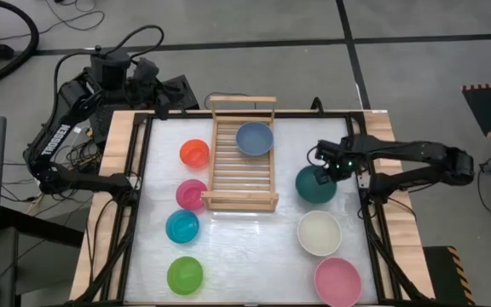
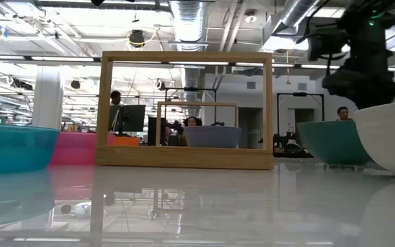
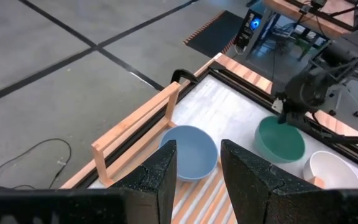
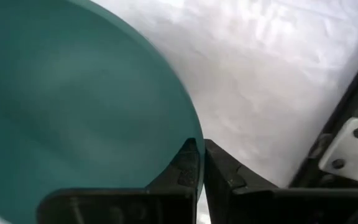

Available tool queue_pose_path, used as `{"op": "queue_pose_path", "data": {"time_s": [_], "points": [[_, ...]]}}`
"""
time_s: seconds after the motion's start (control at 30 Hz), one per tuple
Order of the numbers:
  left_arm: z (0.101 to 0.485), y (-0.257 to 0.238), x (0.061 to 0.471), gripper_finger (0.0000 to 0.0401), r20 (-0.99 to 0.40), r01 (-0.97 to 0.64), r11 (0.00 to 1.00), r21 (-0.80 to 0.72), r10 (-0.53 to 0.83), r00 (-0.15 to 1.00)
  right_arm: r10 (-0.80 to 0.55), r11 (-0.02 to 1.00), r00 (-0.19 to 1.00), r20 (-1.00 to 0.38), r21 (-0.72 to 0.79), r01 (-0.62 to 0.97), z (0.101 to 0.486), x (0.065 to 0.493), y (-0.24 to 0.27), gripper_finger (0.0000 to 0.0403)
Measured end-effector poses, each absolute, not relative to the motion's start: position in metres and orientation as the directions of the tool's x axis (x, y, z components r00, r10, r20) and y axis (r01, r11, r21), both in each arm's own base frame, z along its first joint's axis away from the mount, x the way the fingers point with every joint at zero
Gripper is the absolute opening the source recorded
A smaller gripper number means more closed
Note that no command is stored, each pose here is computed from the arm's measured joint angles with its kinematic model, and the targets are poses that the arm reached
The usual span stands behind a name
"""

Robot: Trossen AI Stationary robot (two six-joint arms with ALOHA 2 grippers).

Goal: Place and stack bowls onto a shelf
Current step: Stack the right green bowl on the blue bowl on the shelf

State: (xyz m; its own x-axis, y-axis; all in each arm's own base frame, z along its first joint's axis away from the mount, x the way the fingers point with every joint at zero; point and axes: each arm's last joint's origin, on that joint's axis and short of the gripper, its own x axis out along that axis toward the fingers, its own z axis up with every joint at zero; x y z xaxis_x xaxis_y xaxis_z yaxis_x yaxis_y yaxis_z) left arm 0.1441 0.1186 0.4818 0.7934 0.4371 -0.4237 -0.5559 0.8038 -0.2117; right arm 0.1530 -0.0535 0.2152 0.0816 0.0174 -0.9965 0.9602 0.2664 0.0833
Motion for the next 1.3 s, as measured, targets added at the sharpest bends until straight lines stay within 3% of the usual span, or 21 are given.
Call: {"op": "queue_pose_path", "data": {"time_s": [0.3, 0.5, 0.87, 1.1, 1.3], "points": [[0.482, 0.119, 0.144, 0.0110, -0.420, -0.552, 0.810, -0.198, 0.439, 0.795, -0.163, 0.199, 0.365, -0.917, 0.331, 0.922, 0.296, 0.169, -0.097, 0.0029], [0.482, 0.119, 0.144, 0.0110, -0.421, -0.561, 0.810, -0.174, 0.453, 0.785, -0.252, 0.222, 0.430, -0.867, 0.381, 0.898, 0.330, 0.195, -0.138, 0.0029], [0.482, 0.120, 0.144, 0.0110, -0.425, -0.587, 0.794, -0.159, 0.482, 0.766, -0.183, 0.409, 0.432, -0.883, 0.332, 0.850, 0.330, 0.284, -0.207, 0.0029], [0.482, 0.120, 0.144, 0.0110, -0.425, -0.587, 0.794, -0.159, 0.481, 0.766, -0.037, 0.438, 0.353, -0.935, 0.302, 0.846, 0.292, 0.314, -0.227, 0.0029], [0.481, 0.120, 0.144, 0.0110, -0.428, -0.587, 0.793, -0.160, 0.480, 0.765, -0.011, 0.432, 0.325, -0.946, 0.289, 0.854, 0.277, 0.322, -0.231, 0.0029]]}}
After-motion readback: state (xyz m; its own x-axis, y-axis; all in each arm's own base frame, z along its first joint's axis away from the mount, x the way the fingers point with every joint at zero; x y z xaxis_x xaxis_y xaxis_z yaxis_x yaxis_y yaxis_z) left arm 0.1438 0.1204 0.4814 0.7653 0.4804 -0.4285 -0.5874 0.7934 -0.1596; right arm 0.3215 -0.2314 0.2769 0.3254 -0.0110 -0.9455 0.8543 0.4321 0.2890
